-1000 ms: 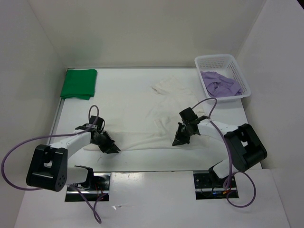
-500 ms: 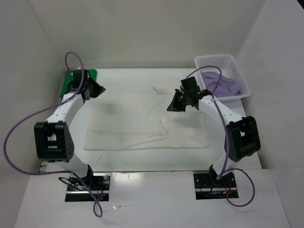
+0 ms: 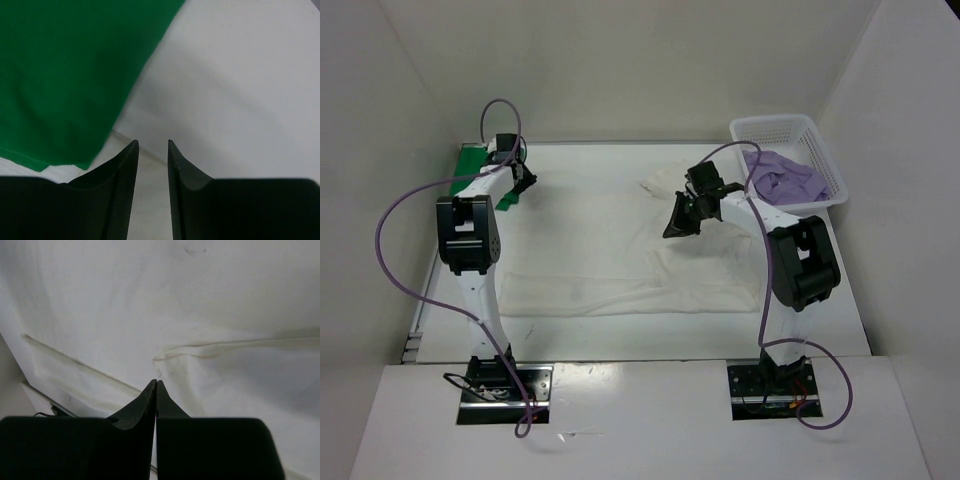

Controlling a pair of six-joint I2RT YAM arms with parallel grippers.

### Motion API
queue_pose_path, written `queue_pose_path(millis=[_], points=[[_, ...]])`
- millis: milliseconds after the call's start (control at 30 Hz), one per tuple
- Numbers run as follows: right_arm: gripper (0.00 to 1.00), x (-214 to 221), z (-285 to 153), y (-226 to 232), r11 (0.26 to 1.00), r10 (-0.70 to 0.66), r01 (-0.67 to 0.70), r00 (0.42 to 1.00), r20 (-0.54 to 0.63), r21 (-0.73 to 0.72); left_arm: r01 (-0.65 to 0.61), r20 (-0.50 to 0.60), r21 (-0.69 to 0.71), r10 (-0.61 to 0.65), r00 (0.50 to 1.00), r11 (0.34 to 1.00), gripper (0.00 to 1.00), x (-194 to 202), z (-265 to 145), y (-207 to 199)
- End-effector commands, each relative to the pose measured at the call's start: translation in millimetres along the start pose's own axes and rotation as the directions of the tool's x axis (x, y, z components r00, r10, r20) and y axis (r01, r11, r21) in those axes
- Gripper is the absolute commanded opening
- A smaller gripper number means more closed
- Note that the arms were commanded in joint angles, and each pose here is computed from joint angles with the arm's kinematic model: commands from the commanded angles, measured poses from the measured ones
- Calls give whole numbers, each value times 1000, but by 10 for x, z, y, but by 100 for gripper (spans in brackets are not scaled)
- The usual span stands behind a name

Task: Fold and stack the t-shirts
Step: Grap the side of the flattened tshirt furthest away from the robot with both arms

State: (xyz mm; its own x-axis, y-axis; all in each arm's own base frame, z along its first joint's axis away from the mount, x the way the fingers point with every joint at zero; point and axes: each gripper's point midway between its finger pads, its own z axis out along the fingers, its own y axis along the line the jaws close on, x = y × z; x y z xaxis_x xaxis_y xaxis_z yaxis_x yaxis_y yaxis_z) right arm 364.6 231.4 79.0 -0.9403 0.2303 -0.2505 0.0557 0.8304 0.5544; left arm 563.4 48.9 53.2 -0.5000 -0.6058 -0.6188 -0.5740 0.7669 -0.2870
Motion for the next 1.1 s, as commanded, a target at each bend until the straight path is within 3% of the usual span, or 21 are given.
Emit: queue_pose_path(millis=[0,267,433,533,633,867,1000,1067], points=[[4,-311,-116,252,995,-62,68,995,80,-71,-62,20,-78,64,998,995,38,-112,80,134],[6,-469,-118,204,996,-51,57,994,94,-71,-85,27,-129,89,996,988,42,-109,110,244],[7,-455,-27,164,996,-53,58,996,72,-68,-86,23,-132,90,996,988,50,-65,101,276],[7,-442,10,137,997,-50,54,997,64,-63,-86,18,-124,89,996,989,48,-56,102,263],[10,-487,24,106,997,-42,46,997,67,-59,-102,-5,-124,103,995,987,41,31,146,296],[28,-1103,8,120,997,-22,33,987,162,-70,-108,-24,-134,106,994,985,33,113,162,350],[33,-1481,-8,14,997,22,-6,976,216,-75,-117,-16,-141,116,993,983,43,87,83,374],[34,-1666,-27,63,996,30,-8,969,247,-91,-115,-4,-145,116,993,983,43,60,88,374]])
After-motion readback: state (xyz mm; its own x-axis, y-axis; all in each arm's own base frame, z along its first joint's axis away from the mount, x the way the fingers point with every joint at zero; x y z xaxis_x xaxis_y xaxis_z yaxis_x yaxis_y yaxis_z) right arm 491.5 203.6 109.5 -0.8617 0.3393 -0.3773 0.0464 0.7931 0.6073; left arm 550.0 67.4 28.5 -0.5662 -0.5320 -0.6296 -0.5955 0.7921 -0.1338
